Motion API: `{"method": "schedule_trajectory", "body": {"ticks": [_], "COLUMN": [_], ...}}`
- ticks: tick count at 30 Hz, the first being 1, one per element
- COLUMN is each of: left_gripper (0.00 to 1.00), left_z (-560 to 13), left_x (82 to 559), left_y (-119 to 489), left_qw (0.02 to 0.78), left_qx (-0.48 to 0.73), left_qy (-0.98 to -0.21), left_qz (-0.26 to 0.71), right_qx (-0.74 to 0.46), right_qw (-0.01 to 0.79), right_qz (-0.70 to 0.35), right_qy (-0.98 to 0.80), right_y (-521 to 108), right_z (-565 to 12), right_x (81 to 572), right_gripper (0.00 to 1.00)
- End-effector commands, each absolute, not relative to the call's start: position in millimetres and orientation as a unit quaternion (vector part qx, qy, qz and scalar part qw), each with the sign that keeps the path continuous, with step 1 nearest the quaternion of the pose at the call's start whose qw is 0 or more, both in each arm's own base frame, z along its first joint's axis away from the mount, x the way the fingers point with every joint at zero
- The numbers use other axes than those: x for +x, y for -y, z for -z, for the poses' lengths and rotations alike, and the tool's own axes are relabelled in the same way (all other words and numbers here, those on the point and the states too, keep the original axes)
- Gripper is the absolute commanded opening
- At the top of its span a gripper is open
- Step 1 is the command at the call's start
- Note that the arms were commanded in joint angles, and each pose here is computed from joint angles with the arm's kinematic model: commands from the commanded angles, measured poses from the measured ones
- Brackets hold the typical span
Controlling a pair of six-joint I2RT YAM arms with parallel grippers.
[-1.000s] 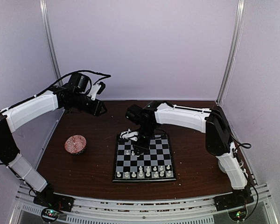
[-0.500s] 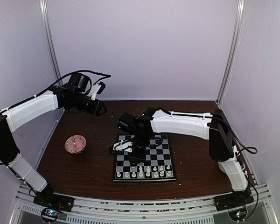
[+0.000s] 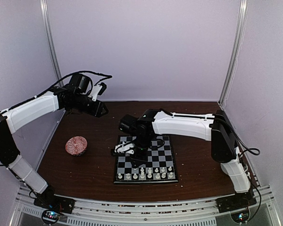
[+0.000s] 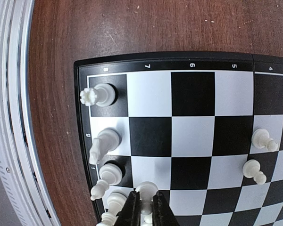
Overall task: Set up the chess pieces on the board
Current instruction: Place the pawn at c2.
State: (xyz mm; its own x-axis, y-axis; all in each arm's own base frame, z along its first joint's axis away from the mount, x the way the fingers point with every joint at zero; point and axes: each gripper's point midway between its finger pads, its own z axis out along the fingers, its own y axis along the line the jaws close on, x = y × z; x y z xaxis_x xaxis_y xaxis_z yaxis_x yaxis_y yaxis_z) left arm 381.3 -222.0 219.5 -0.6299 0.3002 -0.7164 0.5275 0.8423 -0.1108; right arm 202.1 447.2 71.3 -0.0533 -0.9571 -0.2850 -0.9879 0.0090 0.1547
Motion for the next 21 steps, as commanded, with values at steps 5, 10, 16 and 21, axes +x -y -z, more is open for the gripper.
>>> {"method": "schedule_trajectory", "body": {"ticks": [5,10,16,21], "left_gripper": [0.4,0.4,0.4,0.4], "left_z": [-240,-239,-238,-238], "left_x": [381,381,381,381], "left_y": [225,225,225,224], "left_qw": [0.386,0.385,0.384,0.385], "left_qx": [0.241,0.241,0.241,0.241], "left_qy": [-0.875,-0.875,-0.876,-0.876], "left_qz": [0.165,0.166,0.165,0.163], "right_qx": [-0.69,-0.69,-0.69,-0.69], "right_qw": [0.034,0.032,0.029,0.047], "right_qz": [-0.148,-0.147,-0.139,-0.134], "right_qy": [-0.708,-0.708,-0.71,-0.709], "right_y": [-444,-444,-443,-444], "right_z": [-57,-53,-46,-57], "right_x": [200,200,202,207], "right_gripper": [0.11,0.12,0.14,0.2]}}
